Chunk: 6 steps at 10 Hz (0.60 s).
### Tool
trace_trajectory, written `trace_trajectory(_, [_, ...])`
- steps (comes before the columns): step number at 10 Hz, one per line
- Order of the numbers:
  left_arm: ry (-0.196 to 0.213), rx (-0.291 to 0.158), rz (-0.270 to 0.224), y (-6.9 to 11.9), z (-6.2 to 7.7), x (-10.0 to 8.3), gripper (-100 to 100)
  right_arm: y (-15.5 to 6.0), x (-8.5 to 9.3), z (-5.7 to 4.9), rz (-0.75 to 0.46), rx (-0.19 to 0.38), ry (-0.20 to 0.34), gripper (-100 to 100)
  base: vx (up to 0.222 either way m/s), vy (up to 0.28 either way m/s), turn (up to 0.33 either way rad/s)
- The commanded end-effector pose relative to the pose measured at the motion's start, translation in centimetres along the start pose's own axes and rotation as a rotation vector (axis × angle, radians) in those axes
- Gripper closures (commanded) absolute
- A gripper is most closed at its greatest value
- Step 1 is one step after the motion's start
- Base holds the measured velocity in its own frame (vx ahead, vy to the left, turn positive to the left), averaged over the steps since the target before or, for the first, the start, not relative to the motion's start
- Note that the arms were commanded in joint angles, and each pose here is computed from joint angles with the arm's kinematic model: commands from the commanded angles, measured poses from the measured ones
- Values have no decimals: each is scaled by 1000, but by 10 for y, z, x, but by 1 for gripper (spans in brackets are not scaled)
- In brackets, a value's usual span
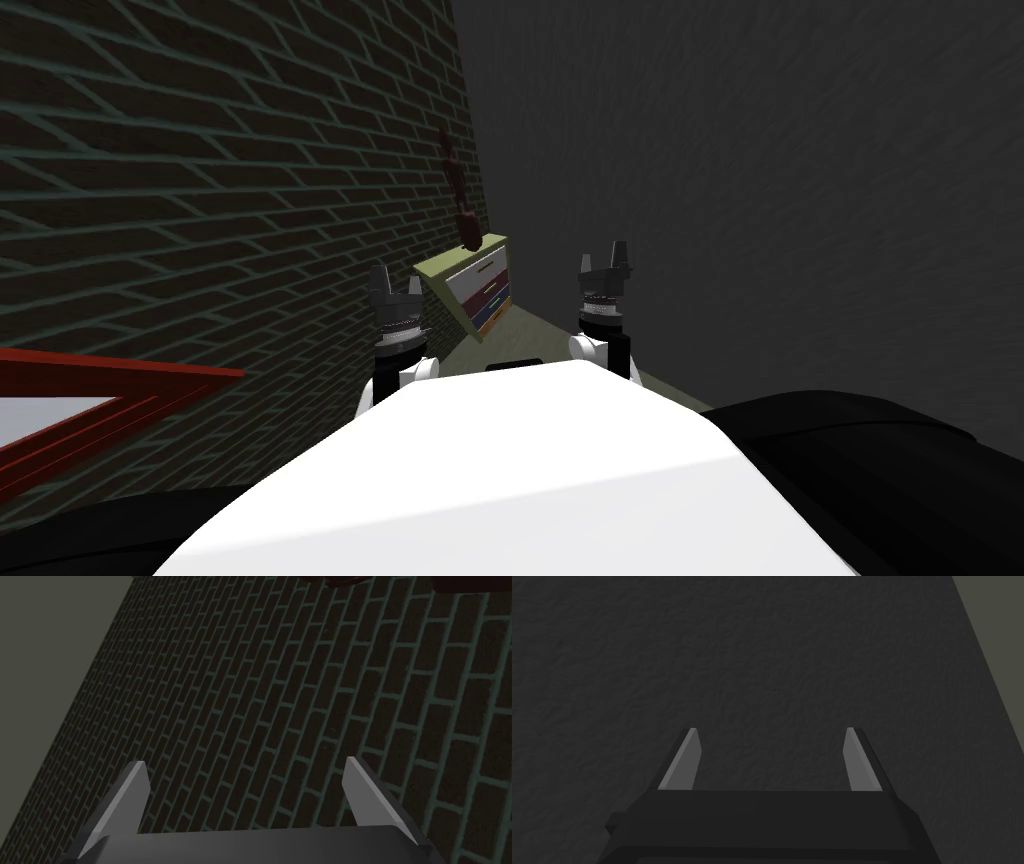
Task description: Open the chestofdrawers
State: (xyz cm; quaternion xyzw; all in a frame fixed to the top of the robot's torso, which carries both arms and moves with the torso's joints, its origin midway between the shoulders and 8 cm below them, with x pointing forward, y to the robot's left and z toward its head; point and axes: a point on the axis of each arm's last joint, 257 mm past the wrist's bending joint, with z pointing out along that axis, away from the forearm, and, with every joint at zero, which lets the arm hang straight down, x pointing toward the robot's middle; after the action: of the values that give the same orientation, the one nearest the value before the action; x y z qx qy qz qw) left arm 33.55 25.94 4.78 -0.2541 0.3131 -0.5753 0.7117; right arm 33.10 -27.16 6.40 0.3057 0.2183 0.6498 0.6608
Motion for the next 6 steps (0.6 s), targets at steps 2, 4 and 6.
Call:
trace_trajectory(2, [0,0,0,0,0,0,0,0,0,0,0,0,0,0,0,0,0])
trace_trajectory(4, [0,0,0,0,0,0,0,0,0,0,0,0,0,0,0,0,0])
trace_trajectory(6, [0,0,0,0,0,0,0,0,0,0,0,0,0,0,0,0,0])
